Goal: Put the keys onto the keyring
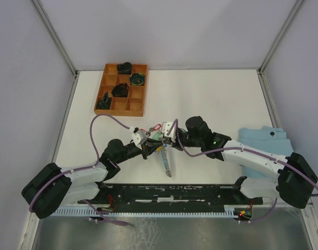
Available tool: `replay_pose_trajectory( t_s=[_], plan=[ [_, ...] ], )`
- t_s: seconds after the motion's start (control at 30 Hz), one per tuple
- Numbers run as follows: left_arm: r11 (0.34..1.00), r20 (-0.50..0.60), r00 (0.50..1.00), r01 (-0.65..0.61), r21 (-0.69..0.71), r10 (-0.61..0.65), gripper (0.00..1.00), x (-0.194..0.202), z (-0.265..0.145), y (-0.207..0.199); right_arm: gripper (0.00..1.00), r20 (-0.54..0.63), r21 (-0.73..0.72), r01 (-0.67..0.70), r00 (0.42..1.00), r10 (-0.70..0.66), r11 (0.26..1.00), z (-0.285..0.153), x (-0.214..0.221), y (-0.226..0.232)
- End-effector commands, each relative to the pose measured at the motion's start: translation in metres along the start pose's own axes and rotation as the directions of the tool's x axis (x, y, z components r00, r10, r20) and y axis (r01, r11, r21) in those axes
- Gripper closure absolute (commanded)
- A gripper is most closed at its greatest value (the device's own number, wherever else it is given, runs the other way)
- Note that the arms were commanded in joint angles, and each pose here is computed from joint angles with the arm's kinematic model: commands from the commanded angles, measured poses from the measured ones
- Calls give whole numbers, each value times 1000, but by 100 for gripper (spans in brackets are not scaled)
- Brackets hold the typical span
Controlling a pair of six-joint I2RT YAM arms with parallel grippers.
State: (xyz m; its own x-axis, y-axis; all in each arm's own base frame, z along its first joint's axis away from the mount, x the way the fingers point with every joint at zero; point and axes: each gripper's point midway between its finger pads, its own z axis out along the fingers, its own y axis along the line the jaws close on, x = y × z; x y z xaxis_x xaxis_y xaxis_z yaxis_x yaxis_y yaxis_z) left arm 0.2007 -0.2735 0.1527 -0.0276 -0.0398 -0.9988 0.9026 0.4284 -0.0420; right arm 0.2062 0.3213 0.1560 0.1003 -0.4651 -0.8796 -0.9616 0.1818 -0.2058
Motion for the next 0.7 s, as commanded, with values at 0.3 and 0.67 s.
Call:
replay_pose_trajectory(
  t_s=[0.3, 0.67],
  plan=[
    [1000, 50, 998, -25, 18, 24, 85, -11, 5, -1, 99, 102, 1, 10, 995, -10, 1000, 1, -30, -5],
    [998, 75, 997, -34, 50, 31, 97, -17, 5, -7, 99, 90, -43, 2, 996, 2, 999, 5, -27, 1]
  ],
)
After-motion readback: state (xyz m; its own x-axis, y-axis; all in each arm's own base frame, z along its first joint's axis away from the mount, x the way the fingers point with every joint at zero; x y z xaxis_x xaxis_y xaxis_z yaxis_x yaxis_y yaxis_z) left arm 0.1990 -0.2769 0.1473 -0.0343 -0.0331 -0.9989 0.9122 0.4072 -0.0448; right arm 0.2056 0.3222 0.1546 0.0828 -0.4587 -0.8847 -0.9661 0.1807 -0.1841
